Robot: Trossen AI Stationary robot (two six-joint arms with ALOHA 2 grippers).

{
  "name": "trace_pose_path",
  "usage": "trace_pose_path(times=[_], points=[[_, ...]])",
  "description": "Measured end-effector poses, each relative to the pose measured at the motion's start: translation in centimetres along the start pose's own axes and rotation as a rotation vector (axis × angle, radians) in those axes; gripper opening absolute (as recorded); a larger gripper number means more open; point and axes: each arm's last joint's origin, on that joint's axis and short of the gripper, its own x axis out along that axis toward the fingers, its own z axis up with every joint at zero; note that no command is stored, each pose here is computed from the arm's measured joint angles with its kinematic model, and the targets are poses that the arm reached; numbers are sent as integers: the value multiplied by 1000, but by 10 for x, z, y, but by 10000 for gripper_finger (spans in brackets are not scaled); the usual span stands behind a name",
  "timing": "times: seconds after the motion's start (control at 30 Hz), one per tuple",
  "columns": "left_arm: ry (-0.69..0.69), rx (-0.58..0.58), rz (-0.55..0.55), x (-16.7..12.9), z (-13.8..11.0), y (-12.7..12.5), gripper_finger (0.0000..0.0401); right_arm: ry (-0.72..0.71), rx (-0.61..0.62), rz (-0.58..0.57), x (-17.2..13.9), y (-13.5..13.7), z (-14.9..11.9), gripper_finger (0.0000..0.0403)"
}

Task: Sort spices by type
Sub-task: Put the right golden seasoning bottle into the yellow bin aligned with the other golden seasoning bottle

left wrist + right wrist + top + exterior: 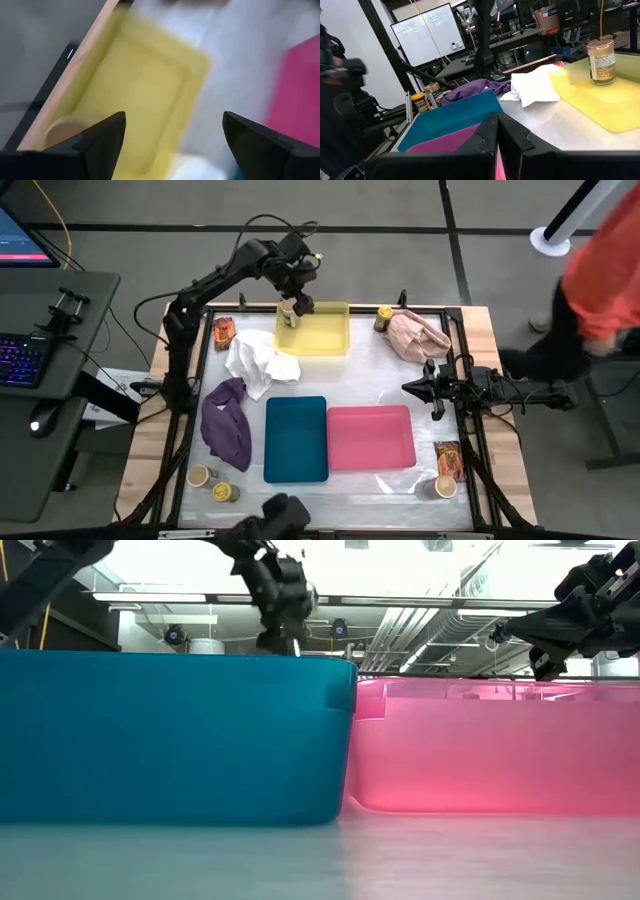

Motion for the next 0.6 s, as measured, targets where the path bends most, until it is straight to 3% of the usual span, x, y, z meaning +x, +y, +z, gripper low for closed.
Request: trace_pose_path(times=[0.2, 0.33, 0.47, 0.6], points=[[-246, 133, -105, -35, 14, -49, 320, 1, 0, 0, 0, 0, 0, 4], [-326, 207, -144, -57, 12, -80, 320, 0, 0, 0, 0, 0, 0, 4], [-373, 238, -167, -66, 0, -100, 320, -24, 0, -48, 0, -1, 1, 4], [-443, 188, -137, -63, -28, -108, 320, -64, 33, -91, 0, -2, 4, 4]])
